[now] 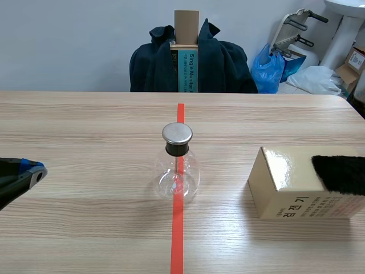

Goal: Do the electroscope experiment.
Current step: 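Bring the plate to the electroscope and point at the metal foil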

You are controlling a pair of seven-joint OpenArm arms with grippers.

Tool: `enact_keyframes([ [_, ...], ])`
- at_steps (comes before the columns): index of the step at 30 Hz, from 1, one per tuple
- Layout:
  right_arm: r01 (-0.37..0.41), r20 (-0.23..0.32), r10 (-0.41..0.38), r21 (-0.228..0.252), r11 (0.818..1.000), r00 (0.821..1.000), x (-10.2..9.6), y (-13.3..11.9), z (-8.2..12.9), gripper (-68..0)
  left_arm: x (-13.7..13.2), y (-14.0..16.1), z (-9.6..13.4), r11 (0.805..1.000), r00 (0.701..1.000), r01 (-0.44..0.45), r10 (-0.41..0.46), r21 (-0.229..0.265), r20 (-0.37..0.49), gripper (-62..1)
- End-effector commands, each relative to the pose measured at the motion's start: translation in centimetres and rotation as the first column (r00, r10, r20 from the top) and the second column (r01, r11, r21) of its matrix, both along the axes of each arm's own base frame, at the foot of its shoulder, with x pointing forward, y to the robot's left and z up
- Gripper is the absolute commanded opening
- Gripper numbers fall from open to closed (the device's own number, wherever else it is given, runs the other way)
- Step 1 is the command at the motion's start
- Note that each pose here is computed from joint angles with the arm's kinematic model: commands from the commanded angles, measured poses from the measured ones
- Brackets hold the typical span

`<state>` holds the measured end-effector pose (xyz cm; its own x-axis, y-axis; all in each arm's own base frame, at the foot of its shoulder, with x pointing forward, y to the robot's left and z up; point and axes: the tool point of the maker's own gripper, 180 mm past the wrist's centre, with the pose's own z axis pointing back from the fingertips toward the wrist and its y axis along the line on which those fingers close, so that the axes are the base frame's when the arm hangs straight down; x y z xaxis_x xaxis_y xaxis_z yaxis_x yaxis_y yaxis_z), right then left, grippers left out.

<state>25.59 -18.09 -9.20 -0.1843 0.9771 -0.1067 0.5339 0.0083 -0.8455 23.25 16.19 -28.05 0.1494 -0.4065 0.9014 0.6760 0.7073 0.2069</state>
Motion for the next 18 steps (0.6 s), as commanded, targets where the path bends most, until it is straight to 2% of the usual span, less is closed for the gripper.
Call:
enact_keyframes([
  [1, -0.004, 0.060, 0.004, 0.001, 1.000, 0.998, -0.2, 0.0, 1.7, -66.7, 0.4, -0.6, 0.2, 0.999, 1.000, 0.023, -0.022, -0.038, 0.007, -57.9],
  [7, -0.030, 0.092, 0.028, 0.020, 0.999, 0.995, -0.4, 0.7, 3.3, -66.7, 2.0, 0.1, -1.5, 0.995, 1.000, 0.005, -0.006, -0.102, -0.003, -57.9],
  [14, -0.048, 0.097, 0.047, 0.008, 0.999, 0.994, -0.6, 1.1, 3.4, -66.7, 3.8, 0.0, -4.0, 0.983, 1.000, -0.016, 0.013, -0.180, -0.015, -57.7],
  [18, -0.055, 0.097, 0.055, 0.002, 0.998, 0.994, -0.6, 1.3, 3.4, -66.7, 4.7, -1.1, -5.7, 0.977, 1.000, -0.013, 0.008, -0.211, -0.029, -57.7],
])
